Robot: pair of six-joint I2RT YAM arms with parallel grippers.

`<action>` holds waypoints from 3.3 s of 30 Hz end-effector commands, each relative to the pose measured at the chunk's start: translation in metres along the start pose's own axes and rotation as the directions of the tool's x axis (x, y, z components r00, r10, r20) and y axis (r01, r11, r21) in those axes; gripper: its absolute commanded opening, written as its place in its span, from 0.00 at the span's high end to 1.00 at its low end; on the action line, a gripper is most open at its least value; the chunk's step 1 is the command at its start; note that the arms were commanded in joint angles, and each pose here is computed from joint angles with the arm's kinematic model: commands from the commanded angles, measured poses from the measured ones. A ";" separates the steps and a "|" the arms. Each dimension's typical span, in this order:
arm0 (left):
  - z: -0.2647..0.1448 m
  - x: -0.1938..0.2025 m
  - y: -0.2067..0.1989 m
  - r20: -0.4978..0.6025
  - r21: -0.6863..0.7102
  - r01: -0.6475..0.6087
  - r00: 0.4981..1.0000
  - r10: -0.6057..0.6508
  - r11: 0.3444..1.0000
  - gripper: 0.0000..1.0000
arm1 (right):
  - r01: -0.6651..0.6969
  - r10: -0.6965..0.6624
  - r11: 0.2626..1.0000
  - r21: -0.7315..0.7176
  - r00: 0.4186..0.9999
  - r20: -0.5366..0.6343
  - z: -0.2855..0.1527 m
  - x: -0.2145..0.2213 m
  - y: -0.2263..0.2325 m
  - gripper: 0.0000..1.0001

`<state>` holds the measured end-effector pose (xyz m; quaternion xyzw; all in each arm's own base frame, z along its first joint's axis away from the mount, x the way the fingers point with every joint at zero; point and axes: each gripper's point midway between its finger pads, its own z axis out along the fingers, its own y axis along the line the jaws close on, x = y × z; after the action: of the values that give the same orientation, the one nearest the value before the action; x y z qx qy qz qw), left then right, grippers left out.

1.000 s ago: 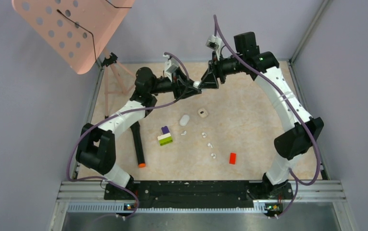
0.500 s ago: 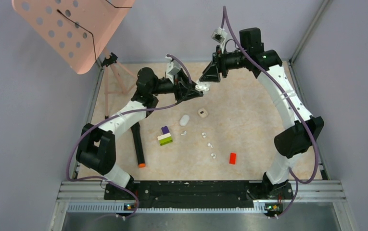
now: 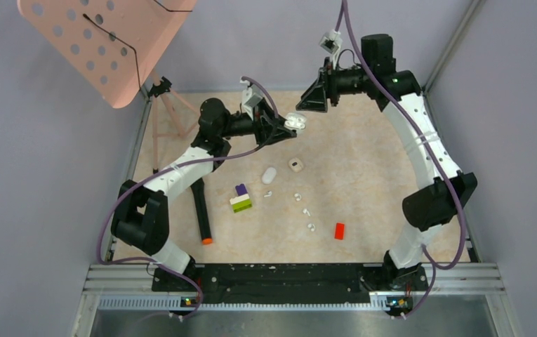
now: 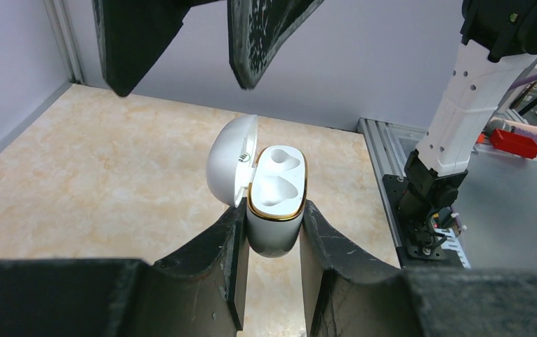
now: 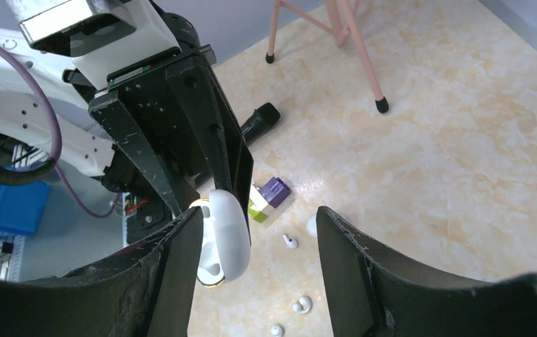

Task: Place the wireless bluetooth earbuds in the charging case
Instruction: Open the charging case, then pick up the earbud from the center of the board.

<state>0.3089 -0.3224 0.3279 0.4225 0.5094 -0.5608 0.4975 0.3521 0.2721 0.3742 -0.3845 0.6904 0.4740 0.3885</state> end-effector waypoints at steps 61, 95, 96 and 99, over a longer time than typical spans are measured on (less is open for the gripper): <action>-0.148 -0.001 0.006 0.164 -0.500 0.137 0.985 -0.062 0.855 1.00 | 0.018 0.293 0.910 0.414 0.678 -0.674 0.045 0.372 -0.017 0.59; -0.149 0.007 0.018 0.157 -0.507 0.149 0.984 -0.078 0.849 1.00 | 0.153 0.236 0.888 0.433 0.657 -0.716 0.029 0.385 -0.021 0.90; -0.149 0.007 0.018 0.156 -0.505 0.147 0.985 -0.078 0.850 1.00 | 0.172 0.217 0.886 0.431 0.668 -0.712 0.029 0.378 -0.022 0.94; -0.145 0.008 0.019 0.149 -0.475 0.143 0.985 -0.081 0.868 1.00 | 0.257 0.124 0.864 0.433 0.725 -0.678 0.031 0.331 -0.030 1.00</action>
<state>0.3181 -0.1778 0.2864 0.1950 0.6500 -0.4678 0.5662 0.2273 0.2391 0.0212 -0.4207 0.8874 0.1217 0.1440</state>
